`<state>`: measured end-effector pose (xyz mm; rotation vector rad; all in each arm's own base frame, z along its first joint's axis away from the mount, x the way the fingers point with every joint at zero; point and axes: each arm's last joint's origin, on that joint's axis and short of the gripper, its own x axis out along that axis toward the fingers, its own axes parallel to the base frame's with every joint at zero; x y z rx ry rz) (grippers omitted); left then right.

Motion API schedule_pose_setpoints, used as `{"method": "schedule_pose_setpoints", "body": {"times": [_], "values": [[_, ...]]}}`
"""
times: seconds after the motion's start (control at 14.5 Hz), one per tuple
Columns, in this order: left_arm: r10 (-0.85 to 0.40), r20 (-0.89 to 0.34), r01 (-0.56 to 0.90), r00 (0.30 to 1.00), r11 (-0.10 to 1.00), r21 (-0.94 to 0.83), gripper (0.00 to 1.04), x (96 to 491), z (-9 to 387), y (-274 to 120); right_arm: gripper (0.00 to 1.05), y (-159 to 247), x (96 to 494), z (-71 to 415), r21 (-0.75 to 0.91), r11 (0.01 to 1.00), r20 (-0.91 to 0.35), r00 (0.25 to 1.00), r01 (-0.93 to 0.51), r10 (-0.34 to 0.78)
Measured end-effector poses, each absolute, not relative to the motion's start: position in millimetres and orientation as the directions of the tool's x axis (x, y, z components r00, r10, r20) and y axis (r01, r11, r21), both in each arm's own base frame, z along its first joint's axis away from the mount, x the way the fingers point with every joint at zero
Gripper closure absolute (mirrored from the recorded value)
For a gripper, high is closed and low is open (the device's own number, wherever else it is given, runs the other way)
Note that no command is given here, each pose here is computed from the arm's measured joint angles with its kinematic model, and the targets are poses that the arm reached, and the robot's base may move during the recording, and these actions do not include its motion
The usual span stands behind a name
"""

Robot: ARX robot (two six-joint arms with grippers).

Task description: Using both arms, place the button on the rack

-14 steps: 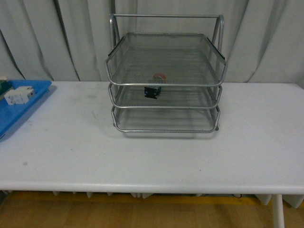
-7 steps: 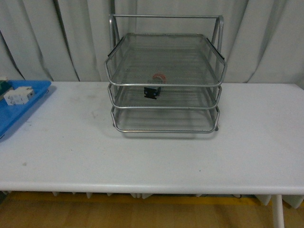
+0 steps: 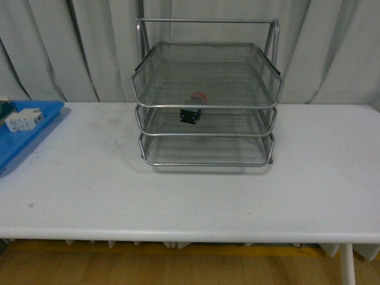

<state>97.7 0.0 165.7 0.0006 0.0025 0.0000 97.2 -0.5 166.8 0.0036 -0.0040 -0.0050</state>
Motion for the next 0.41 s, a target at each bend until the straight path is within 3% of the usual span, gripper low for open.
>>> {"method": "schedule_pose_setpoints", "body": {"times": [0.07,0.41], "values": [[0.0,-0.002,0.0,1.0,1.0,0.0,0.07,97.7,165.7,0.0,0.04,-0.5,97.2,166.8,0.004,1.0,0.004,1.0,0.005,-0.005],[0.0,-0.002,0.0,1.0,1.0,0.001,0.07,97.7,165.7,0.0,0.06,-0.5,97.2,166.8,0.003,1.0,0.004,1.0,0.005,-0.005]]}}
